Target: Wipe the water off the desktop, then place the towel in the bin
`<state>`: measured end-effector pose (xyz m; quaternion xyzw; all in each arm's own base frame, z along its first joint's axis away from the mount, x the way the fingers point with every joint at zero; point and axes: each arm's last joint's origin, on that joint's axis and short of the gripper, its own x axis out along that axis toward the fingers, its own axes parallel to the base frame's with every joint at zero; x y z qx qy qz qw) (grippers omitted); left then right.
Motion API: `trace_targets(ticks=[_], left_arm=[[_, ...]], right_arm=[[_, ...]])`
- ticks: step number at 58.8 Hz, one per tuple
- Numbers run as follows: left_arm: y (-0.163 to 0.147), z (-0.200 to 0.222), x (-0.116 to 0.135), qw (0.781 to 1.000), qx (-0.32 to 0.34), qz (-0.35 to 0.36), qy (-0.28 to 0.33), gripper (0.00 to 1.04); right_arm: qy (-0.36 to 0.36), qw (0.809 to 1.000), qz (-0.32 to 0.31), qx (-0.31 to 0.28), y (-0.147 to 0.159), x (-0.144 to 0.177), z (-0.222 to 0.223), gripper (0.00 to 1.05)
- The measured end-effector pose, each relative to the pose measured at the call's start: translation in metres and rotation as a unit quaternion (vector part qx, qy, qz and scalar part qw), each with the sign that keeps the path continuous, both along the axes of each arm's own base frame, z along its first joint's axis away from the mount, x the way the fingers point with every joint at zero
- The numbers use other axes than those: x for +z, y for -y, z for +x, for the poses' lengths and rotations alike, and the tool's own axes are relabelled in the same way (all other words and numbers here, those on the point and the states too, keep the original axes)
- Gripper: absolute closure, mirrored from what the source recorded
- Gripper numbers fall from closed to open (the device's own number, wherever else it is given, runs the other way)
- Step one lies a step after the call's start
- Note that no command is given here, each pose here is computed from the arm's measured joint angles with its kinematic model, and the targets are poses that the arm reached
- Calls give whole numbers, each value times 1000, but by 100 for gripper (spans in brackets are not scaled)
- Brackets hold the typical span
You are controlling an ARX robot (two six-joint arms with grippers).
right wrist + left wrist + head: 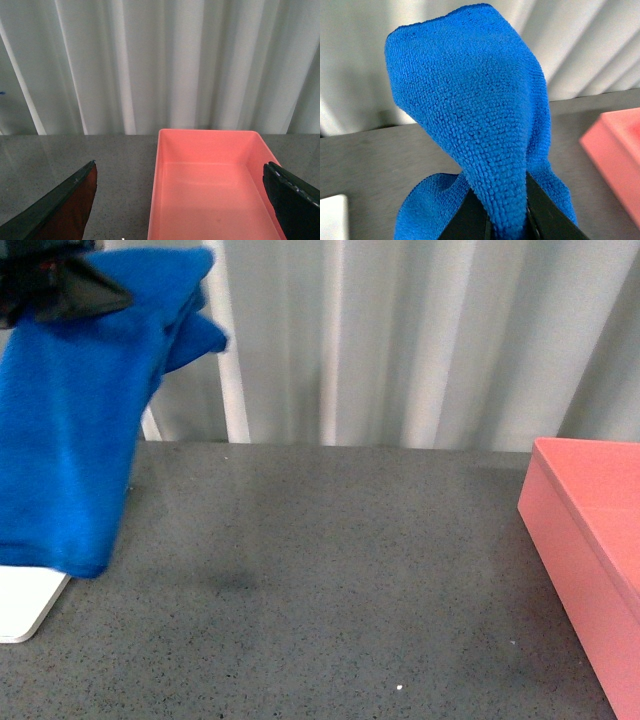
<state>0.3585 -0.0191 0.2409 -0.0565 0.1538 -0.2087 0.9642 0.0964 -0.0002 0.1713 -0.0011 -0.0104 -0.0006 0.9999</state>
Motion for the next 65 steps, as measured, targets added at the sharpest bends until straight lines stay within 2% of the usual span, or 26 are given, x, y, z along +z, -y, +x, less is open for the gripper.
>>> trace_targets(ticks=[8, 15, 24, 38, 43, 47, 50, 55, 65], left_arm=[[45, -19, 8, 992, -81, -93, 10, 99], [69, -27, 9, 982, -110, -155, 0, 99], [87, -30, 8, 976, -121, -181, -9, 99], [89, -29, 4, 975, -120, -188, -20, 99], [89, -29, 4, 975, -118, -188, -20, 99], [89, -29, 4, 975, -118, -188, -20, 99], [90, -29, 4, 975, -118, -188, -21, 99], [90, -29, 4, 975, -118, -188, -21, 99], [89, -29, 4, 975, -118, -188, -21, 99]], right_arm=[[0, 1000, 0, 0, 0, 0, 0, 7], [0, 1000, 0, 0, 0, 0, 0, 7], [0, 1000, 0, 0, 0, 0, 0, 7], [0, 1000, 0, 0, 0, 0, 0, 7], [-80, 996, -3, 39, -5, 3, 15, 7], [-94, 994, -18, 59, -12, 12, 33, 7], [-101, 988, -44, 104, -27, 23, 61, 7], [-143, 970, -53, 192, -58, 25, 110, 7], [-212, 938, -11, 275, -95, 4, 150, 7]])
